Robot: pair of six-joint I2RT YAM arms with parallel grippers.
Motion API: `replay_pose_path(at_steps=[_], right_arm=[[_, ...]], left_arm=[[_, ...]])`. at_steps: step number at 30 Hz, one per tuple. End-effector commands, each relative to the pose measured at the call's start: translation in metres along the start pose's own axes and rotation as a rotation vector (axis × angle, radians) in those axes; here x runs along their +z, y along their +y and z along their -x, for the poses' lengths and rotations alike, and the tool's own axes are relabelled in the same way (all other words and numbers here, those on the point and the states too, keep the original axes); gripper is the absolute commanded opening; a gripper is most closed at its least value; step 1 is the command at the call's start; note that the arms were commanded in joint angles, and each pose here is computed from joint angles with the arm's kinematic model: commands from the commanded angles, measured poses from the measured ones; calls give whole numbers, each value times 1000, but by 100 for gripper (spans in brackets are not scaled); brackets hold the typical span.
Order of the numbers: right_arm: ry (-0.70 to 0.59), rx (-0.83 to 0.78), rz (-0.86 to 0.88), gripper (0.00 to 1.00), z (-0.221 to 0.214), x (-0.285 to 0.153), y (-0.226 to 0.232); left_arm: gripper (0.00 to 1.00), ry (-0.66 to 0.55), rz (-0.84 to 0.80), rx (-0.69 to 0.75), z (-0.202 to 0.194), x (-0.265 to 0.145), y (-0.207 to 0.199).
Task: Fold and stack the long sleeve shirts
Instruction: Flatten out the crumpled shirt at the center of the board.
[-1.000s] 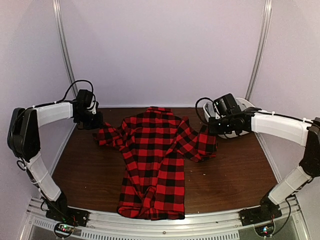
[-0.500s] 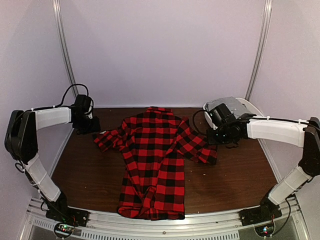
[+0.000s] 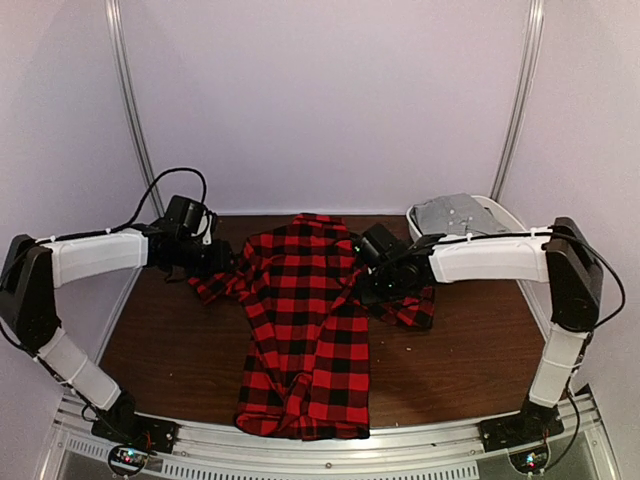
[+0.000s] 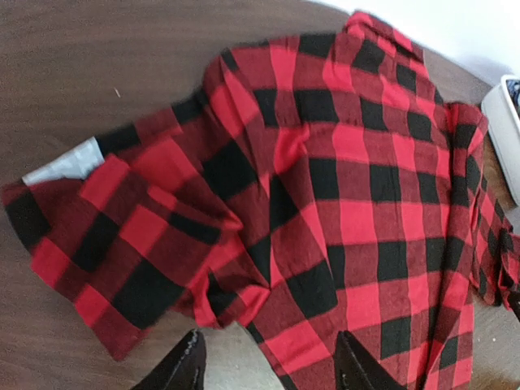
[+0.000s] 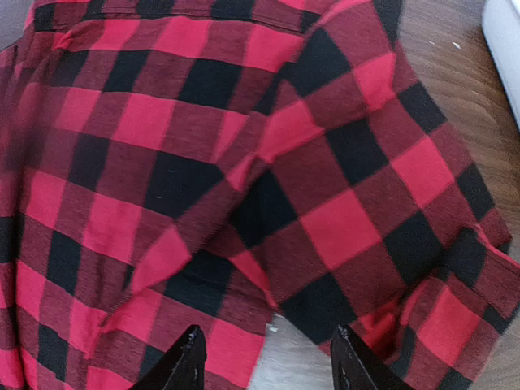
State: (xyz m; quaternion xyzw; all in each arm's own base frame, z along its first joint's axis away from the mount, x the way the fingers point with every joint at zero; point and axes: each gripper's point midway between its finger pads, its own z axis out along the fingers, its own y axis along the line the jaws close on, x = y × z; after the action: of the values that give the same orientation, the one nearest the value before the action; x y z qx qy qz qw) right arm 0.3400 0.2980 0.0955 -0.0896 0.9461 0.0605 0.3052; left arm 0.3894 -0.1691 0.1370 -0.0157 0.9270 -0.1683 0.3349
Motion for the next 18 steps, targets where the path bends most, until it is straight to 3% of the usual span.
replay_pose_path(at_steps=[1,9,18], right_arm=[[-24,-27,78,53,7,-1,58],[21,-18,111,54,-12,23,99],[-16,119,116,57,7,39,82]], left_arm=[[54,73,-110,-66,-38,18,-17],[51,112,-66,-117,-66,43,-2],[49,113,-14,-137,-67,67,7]])
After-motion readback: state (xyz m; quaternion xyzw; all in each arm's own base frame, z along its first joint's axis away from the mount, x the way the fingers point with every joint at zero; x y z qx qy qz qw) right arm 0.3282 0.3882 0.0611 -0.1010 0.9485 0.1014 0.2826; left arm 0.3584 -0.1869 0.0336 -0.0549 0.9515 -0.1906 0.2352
